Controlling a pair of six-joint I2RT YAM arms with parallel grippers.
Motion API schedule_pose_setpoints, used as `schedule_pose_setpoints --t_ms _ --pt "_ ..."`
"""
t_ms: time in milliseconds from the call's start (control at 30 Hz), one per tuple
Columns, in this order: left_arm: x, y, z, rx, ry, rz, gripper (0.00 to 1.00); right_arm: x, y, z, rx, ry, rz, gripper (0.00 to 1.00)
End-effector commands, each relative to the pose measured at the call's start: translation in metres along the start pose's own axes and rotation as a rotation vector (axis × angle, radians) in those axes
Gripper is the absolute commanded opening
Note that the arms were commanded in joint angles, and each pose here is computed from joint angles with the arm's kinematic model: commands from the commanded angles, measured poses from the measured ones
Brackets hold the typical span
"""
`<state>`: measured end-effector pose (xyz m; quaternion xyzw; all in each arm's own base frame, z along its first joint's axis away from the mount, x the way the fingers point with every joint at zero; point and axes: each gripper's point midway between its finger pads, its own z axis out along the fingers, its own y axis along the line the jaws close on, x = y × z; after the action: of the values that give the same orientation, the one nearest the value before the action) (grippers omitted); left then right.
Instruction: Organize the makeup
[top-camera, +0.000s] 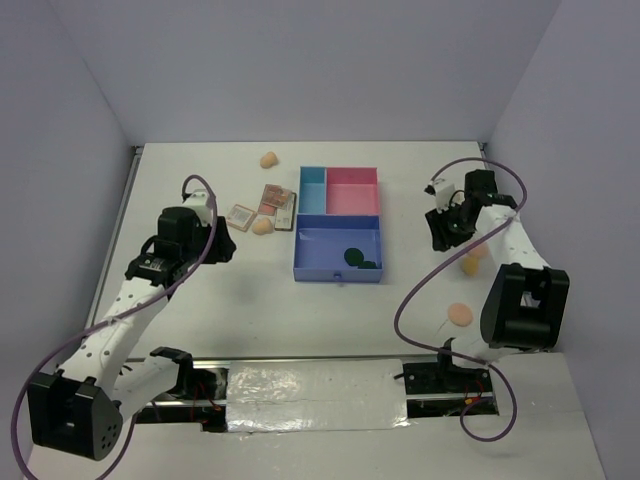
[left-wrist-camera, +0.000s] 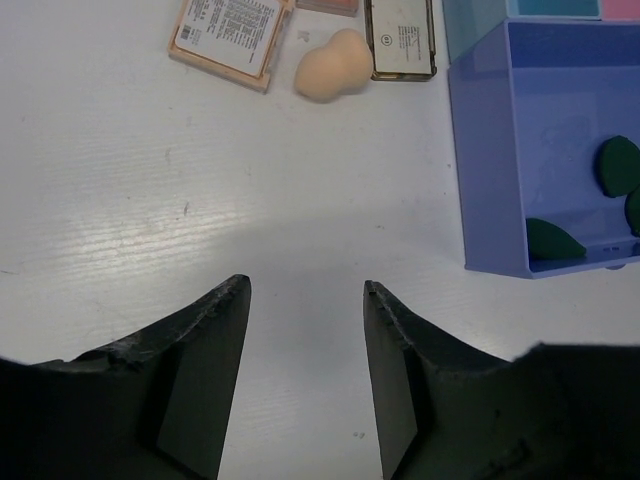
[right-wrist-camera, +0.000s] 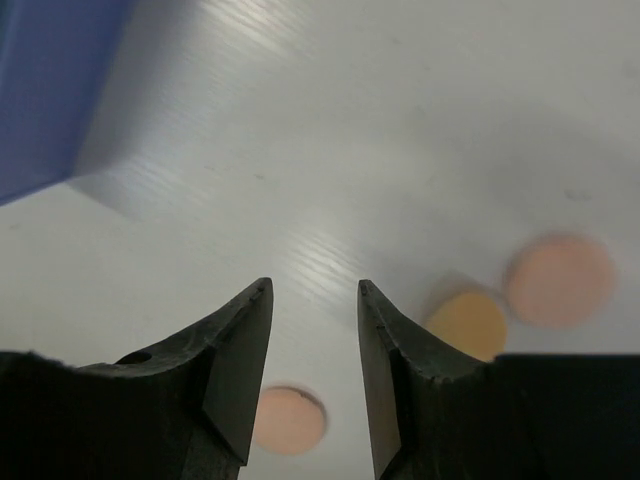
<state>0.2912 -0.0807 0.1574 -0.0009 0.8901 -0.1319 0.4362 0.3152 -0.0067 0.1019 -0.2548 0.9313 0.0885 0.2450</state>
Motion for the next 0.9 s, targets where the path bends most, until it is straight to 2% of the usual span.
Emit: schedule_pose_setpoints --t_ms 0,100,233,600,867 --pt "-0.015 -0.001 0.003 0.007 -0.044 0.015 0.61 0.024 -0.056 -0.018 0.320 0.079 0.136 0.49" --pt "-0.012 -0.002 0.007 0.017 -0.033 0.017 0.62 0.035 -0.087 -0.020 0.433 0.097 0.250 0.52" --pt "-0.009 -0.003 0.011 0.024 -0.016 0.017 0.63 0.049 -0.106 -0.014 0.482 0.141 0.314 0.56" --pt "-0.006 0.008 0.012 -0.029 -0.009 0.025 0.64 0.047 -0.140 0.020 0.454 0.152 0.385 0.58" --pt "-0.005 0.009 0.012 -0.034 -0.007 0.021 0.64 0.045 -0.156 0.040 0.420 0.182 0.363 0.58"
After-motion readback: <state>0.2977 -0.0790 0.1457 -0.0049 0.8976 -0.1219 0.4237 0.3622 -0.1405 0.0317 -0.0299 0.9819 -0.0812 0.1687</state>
